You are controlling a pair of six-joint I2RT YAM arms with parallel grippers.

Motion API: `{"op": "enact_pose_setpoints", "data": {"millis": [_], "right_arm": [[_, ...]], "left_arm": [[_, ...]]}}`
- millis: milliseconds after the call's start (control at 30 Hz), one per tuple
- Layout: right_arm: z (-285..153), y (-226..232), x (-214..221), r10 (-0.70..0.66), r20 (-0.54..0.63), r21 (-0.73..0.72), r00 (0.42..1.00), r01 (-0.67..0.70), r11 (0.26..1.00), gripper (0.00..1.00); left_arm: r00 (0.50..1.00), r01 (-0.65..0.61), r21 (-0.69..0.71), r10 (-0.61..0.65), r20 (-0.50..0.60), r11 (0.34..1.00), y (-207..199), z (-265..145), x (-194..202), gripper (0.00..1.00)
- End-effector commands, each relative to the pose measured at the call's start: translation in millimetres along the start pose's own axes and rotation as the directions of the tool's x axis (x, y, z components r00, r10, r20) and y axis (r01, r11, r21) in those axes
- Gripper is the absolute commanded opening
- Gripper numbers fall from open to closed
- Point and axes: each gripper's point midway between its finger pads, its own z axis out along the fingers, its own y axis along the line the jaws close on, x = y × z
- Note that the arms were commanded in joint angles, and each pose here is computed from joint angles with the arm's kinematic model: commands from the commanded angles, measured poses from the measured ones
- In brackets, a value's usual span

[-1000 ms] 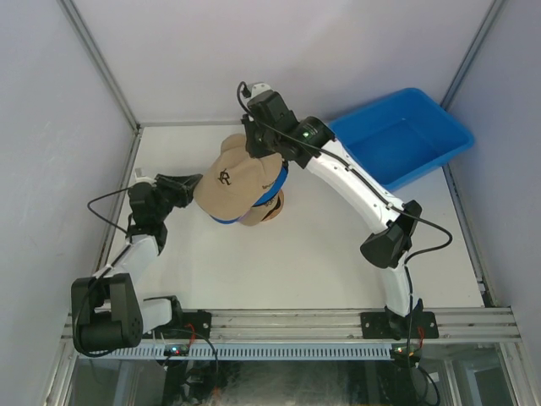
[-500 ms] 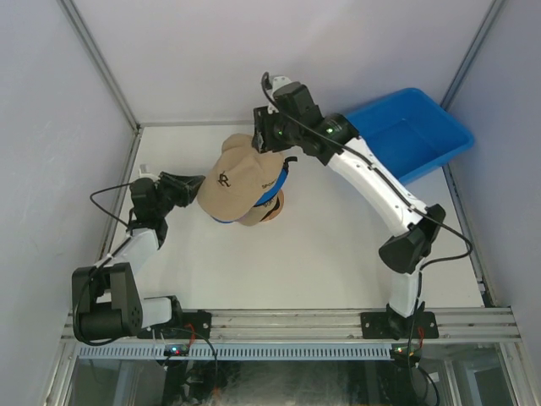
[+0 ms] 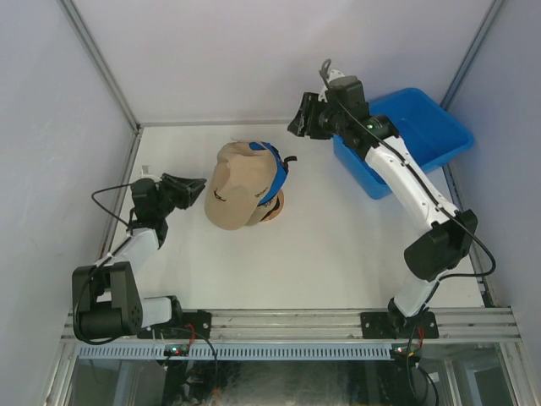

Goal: Stack the hats
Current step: Stack the hat on the hat.

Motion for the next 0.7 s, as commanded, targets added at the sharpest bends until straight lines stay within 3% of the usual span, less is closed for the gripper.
{"op": "enact_pose_setpoints", "data": {"millis": [0, 400, 667], "right_arm": [[10.4, 22.1, 2.3, 0.044, -0.021, -0.139, 0.999, -0.046, 0.989, 0.49], [17.9, 57.7, 5.6, 0.004, -0.065, -0.262, 0.998, -0.021, 0.965, 0.5], [33.2, 71.6, 24.0, -0.076, -0.175, -0.26, 0.982, 0.029, 0.965, 0.5]], "left_arm": [[0.998, -0.067, 0.074, 0.066, 0.018, 0.995, -30.8, -0.1, -12.5, 0.3], [0.997, -0.074, 0.098, 0.074, 0.008, 0.992, -44.0, 4.4, -8.7, 0.29], [0.997, -0.079, 0.106, 0.079, 0.0, 0.991, -49.3, 7.5, -5.8, 0.29]]}}
